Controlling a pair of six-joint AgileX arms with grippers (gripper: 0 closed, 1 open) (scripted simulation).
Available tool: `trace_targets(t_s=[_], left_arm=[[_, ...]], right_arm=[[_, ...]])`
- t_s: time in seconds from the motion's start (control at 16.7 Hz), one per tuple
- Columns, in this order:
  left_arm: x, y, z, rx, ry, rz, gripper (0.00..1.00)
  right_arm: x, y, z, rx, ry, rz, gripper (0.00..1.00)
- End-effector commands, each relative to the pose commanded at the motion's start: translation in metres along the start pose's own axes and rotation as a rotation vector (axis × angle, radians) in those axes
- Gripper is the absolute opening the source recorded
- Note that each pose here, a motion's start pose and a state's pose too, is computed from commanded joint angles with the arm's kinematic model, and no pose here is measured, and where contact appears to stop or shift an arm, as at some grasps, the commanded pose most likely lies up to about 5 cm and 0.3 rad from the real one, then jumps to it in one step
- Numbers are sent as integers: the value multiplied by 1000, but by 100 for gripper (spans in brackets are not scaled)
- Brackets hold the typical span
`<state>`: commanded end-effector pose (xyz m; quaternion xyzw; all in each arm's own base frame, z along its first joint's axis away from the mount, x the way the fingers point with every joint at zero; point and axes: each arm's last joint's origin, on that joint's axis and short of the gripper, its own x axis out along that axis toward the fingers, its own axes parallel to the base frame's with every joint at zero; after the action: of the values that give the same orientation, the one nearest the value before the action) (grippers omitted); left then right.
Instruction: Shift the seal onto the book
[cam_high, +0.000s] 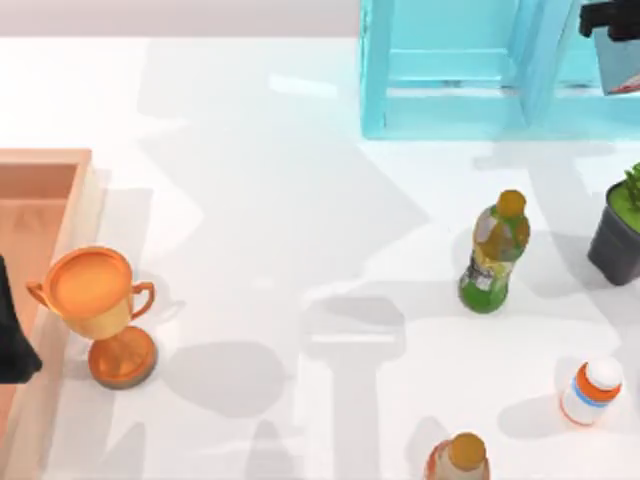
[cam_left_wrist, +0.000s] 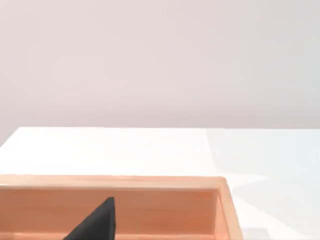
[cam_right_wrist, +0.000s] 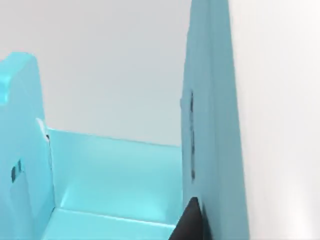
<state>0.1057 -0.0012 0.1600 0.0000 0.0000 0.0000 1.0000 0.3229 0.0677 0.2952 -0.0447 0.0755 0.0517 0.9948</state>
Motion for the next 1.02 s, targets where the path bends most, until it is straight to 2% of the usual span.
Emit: trace_targets(t_s=[0.24, 0.42, 0.66, 0.84, 1.02], left_arm=[[0, 0, 0, 0, 0, 0, 100], [0, 0, 0, 0, 0, 0, 100], [0, 0, 0, 0, 0, 0, 100], [0, 0, 0, 0, 0, 0, 100], [0, 0, 0, 0, 0, 0, 100]], right_arm=[[24, 84, 13, -338, -71, -2, 0], [30, 159, 2, -607, -82, 7, 0], [23, 252, -50, -1000, -31, 49, 0], [10, 299, -100, -1273, 20, 86, 0], [-2, 323, -133, -1438, 47, 112, 0]])
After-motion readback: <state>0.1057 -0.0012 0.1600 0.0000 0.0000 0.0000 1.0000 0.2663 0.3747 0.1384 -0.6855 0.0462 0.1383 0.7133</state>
